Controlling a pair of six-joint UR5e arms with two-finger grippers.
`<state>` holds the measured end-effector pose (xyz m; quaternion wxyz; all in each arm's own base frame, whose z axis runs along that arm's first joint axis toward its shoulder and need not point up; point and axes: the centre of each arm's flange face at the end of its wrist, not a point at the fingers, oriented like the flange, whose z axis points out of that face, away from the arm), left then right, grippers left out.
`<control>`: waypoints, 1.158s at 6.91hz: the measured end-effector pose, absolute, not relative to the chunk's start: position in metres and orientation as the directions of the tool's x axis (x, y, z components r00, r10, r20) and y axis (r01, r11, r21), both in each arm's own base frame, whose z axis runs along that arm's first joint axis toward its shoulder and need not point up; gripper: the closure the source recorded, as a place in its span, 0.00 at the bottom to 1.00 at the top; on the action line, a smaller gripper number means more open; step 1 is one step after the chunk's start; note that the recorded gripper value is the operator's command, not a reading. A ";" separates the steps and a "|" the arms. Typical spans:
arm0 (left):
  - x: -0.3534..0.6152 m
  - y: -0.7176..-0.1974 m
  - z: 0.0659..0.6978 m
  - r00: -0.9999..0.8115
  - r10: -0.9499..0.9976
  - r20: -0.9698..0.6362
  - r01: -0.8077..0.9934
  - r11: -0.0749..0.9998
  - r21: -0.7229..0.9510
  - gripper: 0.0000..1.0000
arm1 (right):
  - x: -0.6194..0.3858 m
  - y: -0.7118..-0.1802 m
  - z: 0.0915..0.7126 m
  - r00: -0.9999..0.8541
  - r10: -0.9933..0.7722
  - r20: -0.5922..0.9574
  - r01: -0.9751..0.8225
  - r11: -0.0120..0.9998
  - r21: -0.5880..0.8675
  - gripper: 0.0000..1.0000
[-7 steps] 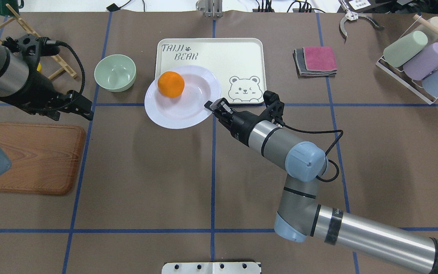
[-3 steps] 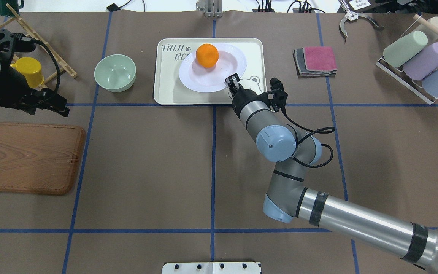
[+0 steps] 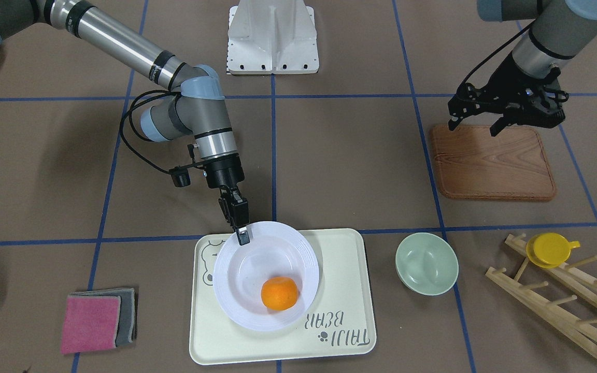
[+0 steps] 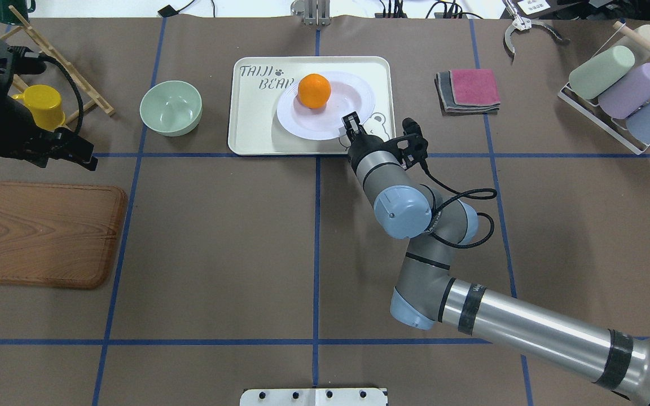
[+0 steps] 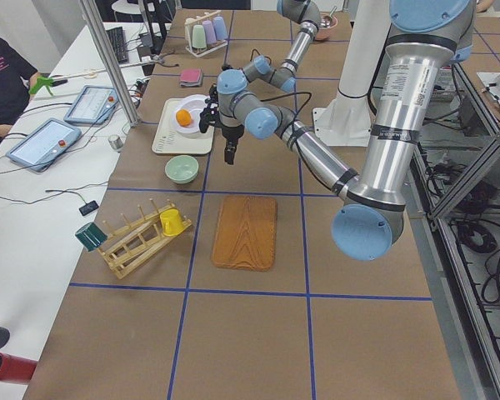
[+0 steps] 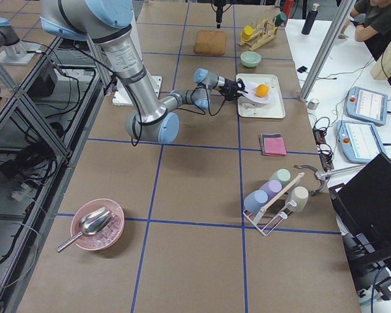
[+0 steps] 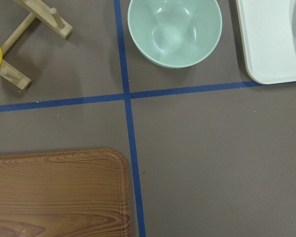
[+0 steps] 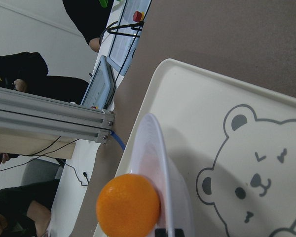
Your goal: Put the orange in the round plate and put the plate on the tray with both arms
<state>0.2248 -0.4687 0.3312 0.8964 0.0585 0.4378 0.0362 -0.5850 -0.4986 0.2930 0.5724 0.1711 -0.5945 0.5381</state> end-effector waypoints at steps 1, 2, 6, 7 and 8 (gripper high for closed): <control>0.223 -0.469 0.331 0.614 0.116 -0.781 -0.012 0.990 0.138 0.06 | -0.584 -0.500 0.292 -0.195 0.410 0.891 -0.837 0.403 -0.369 0.00; 0.222 -0.470 0.332 0.614 0.115 -0.781 -0.010 0.990 0.138 0.06 | -0.575 -0.506 0.286 -0.031 0.410 0.912 -0.833 0.494 -0.250 0.00; 0.213 -0.471 0.347 0.629 0.157 -0.761 -0.041 0.985 0.169 0.06 | -0.419 -0.562 0.292 0.527 0.148 0.837 -0.444 0.888 0.123 0.00; 0.197 -0.474 0.366 0.644 0.208 -0.736 -0.076 0.975 0.209 0.06 | -0.348 -0.593 0.307 0.584 0.070 0.809 -0.318 0.936 0.148 0.00; 0.175 -0.478 0.390 0.660 0.253 -0.707 -0.111 0.964 0.242 0.06 | -0.276 -0.616 0.319 0.639 -0.011 0.769 -0.219 0.956 0.196 0.00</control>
